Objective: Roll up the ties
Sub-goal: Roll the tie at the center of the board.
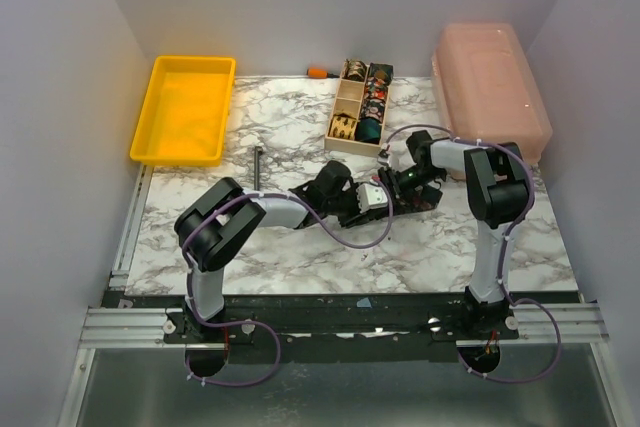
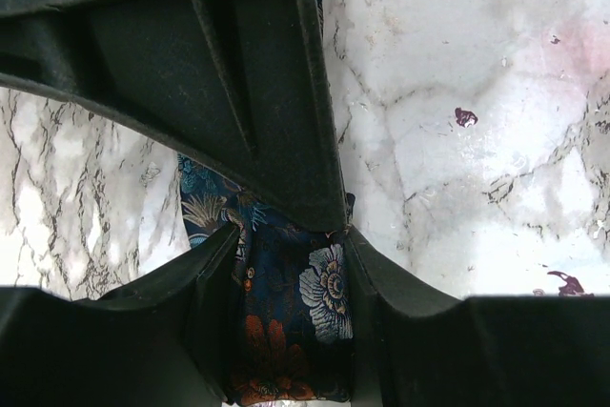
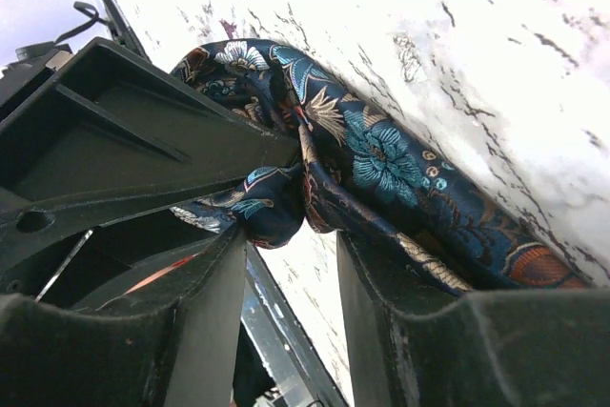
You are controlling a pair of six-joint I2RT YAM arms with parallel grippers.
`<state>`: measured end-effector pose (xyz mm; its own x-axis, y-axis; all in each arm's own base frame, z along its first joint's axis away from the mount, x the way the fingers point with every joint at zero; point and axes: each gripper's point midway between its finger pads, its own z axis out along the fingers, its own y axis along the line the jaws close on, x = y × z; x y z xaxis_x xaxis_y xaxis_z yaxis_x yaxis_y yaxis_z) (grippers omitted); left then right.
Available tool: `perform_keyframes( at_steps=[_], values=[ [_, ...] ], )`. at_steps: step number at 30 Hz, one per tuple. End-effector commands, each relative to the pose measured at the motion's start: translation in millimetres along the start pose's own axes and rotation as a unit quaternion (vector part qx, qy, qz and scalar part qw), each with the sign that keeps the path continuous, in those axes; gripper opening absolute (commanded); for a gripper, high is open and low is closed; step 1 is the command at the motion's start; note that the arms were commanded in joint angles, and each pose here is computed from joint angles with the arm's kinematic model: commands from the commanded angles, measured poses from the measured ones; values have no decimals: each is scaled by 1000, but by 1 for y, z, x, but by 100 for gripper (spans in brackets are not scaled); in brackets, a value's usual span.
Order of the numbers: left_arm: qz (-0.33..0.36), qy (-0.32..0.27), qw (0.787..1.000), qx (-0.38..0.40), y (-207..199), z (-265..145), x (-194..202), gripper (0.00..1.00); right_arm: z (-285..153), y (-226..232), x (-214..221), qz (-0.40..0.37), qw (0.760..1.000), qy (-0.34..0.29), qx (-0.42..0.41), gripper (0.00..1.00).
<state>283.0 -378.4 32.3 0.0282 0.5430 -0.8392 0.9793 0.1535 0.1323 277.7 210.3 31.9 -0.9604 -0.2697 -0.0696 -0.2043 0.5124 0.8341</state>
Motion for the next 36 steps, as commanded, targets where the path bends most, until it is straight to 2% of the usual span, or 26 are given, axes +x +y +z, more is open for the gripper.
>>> perform_keyframes(
  at_steps=[1,5,10,17,22,25,32,36],
  values=[
    [-52,95,992,57,-30,-3,60,37,5,-3,-7,-19,1000,2,-9,44],
    [-61,88,992,70,-32,-6,56,37,-9,20,3,-38,999,13,-24,42],
    [-69,89,990,89,-37,-12,60,37,-32,27,-4,-53,998,-7,12,42],
    [-61,92,989,99,-36,-17,65,37,-27,-16,-33,-46,994,-29,92,41],
    [-67,102,988,90,-28,-16,68,38,-22,-52,-17,-32,988,-2,148,38],
    [-67,105,989,85,-26,-16,69,38,-23,-57,0,-25,987,15,159,35],
    [-71,103,989,83,-25,-15,69,39,-33,-12,-21,-46,993,-26,110,35],
    [-71,104,989,82,-25,-15,69,40,-36,4,-19,-42,995,-16,93,35]
  ],
)
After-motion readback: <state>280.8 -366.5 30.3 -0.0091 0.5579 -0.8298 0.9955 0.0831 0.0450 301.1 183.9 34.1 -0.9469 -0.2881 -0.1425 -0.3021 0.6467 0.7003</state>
